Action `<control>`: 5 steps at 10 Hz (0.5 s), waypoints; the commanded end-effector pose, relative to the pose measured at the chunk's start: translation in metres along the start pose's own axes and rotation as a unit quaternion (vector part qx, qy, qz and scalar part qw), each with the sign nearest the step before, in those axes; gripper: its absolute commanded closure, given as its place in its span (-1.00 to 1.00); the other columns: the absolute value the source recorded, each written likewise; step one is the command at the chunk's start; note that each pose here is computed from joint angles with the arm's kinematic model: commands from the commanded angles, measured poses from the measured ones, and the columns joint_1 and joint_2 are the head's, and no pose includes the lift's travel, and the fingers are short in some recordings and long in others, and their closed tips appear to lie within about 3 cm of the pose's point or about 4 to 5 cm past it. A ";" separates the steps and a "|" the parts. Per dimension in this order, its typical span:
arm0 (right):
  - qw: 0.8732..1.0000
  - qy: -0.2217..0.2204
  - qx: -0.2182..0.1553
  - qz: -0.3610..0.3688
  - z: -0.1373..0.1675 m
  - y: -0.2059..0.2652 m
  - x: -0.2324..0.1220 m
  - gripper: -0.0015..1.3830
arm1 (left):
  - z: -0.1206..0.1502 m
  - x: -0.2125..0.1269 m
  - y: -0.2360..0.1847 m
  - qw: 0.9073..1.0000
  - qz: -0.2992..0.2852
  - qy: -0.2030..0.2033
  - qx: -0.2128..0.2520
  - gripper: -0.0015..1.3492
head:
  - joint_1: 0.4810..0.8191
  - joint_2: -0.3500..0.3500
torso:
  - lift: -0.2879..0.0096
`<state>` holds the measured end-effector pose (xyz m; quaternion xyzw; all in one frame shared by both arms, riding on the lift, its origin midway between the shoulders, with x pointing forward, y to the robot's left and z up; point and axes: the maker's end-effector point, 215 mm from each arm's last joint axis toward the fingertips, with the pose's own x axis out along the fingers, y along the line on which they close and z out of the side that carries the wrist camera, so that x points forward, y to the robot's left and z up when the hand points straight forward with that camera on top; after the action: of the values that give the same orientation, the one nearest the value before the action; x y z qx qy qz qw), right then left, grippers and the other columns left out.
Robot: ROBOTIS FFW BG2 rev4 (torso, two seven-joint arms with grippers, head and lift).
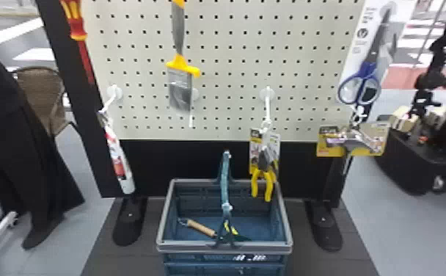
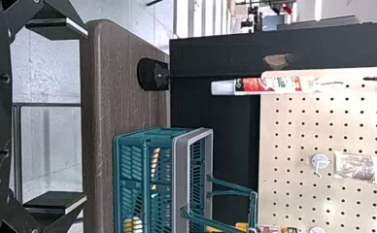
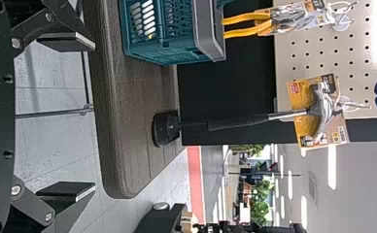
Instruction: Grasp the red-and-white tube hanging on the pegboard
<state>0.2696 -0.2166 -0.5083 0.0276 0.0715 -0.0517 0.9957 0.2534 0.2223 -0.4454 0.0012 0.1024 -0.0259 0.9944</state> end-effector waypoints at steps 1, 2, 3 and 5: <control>1.000 0.000 0.000 0.000 0.000 0.000 0.000 -0.62 | 0.000 0.000 0.000 1.000 0.000 0.000 0.000 -0.81 | -0.60 0.00 | 0.26; 1.000 0.000 0.000 0.000 0.000 0.000 0.000 -0.62 | 0.000 0.000 0.000 1.000 0.000 0.000 0.000 -0.81 | -0.60 0.00 | 0.26; 1.000 0.000 0.000 0.000 0.000 0.000 0.000 -0.62 | 0.000 0.000 0.000 1.000 0.000 0.000 0.000 -0.81 | -0.60 0.00 | 0.26; 1.000 0.000 0.000 0.000 0.000 0.000 0.000 -0.62 | 0.000 0.000 0.000 1.000 0.000 0.000 0.000 -0.81 | -0.60 0.00 | 0.26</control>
<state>0.2696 -0.2166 -0.5083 0.0276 0.0716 -0.0516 0.9957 0.2534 0.2223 -0.4454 0.0012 0.1024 -0.0259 0.9944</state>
